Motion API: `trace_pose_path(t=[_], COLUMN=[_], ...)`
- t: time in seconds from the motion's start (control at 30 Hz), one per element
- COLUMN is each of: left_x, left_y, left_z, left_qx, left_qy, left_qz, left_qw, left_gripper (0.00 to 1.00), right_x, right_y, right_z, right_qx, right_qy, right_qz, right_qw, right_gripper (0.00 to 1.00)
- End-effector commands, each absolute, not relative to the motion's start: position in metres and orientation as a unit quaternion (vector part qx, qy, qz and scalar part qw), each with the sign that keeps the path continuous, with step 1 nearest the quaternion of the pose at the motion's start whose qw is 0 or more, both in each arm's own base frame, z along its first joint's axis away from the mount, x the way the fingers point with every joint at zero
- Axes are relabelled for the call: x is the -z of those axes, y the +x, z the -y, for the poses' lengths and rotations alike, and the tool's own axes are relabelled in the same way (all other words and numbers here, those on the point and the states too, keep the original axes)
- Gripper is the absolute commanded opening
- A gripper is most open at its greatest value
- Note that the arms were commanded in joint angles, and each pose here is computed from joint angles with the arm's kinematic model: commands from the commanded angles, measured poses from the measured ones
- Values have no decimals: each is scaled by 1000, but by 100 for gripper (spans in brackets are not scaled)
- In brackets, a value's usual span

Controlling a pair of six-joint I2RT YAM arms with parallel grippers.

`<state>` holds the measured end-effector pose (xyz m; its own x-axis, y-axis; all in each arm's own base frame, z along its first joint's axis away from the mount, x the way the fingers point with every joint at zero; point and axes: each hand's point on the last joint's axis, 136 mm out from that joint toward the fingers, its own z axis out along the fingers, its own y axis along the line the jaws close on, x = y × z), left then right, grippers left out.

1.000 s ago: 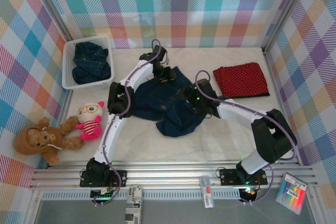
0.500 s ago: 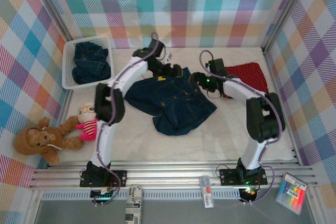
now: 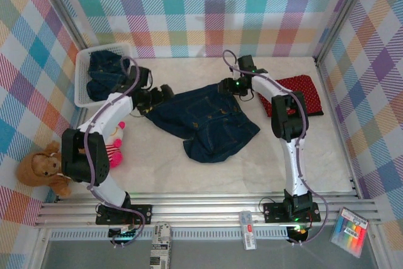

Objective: Fold and stack the skirts

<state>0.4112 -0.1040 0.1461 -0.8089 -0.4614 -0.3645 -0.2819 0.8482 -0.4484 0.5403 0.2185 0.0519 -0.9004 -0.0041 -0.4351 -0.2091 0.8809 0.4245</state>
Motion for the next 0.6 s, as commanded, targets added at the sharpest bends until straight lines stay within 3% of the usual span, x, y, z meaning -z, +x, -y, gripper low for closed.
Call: trace_pose_path(t=[0.0, 0.27, 0.57], left_x=[-169, -150, -141], left_y=[414, 399, 399], left_z=[74, 47, 37], left_qx=[192, 165, 163], left_qy=[-265, -301, -315], left_qz=[-901, -901, -900], left_qw=[286, 266, 255], left_gripper=[100, 100, 100], right_x=[-46, -47, -58], right_y=[543, 561, 556], right_z=[-222, -236, -253], right_qx=[-253, -280, -333], right_qy=[-76, -83, -90], right_qz=[-946, -939, -923], right_qw=[187, 180, 170], right_gripper=[67, 60, 39])
